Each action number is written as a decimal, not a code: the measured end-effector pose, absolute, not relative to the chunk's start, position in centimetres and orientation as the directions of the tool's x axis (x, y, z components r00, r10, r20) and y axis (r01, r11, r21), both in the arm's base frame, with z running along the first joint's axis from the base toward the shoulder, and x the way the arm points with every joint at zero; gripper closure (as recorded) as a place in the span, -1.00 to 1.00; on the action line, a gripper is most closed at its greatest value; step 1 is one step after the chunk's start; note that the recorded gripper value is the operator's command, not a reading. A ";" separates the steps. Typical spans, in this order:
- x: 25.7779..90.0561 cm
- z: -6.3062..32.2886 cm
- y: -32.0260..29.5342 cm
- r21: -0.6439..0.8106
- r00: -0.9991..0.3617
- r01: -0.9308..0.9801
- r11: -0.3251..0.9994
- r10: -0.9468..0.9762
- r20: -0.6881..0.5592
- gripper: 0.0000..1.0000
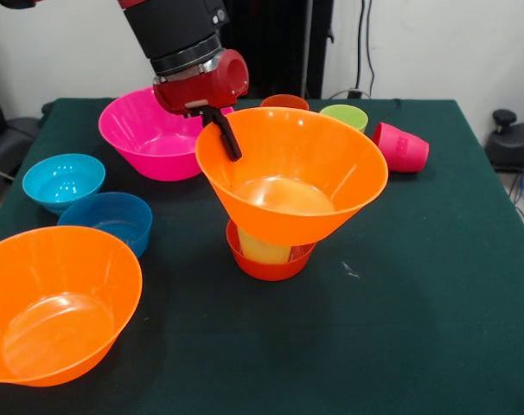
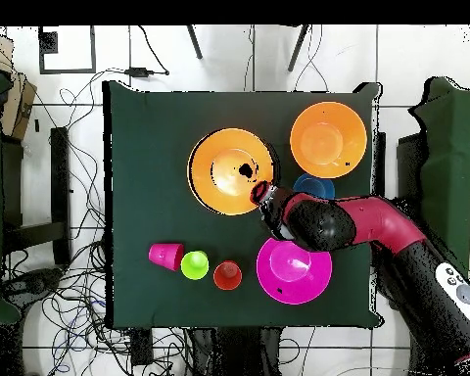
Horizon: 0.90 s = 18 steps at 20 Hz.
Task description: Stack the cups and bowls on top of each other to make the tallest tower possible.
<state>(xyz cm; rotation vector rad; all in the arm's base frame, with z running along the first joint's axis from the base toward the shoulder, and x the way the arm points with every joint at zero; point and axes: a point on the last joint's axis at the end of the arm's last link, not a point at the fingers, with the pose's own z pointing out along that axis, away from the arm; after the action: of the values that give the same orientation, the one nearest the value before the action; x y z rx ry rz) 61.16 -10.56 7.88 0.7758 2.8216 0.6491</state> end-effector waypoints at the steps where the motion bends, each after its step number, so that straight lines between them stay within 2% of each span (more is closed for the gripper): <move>1: 61.2 7.9 -10.6 0.443 -0.856 0.453 0.774 0.516 -0.024 1.00; 18: 60.9 7.8 -11.4 0.440 -0.852 0.459 0.772 0.523 -0.028 1.00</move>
<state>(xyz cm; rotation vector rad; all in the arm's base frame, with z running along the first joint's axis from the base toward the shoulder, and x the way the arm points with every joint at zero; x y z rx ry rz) 60.94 -11.40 7.78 0.7855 2.8153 0.6404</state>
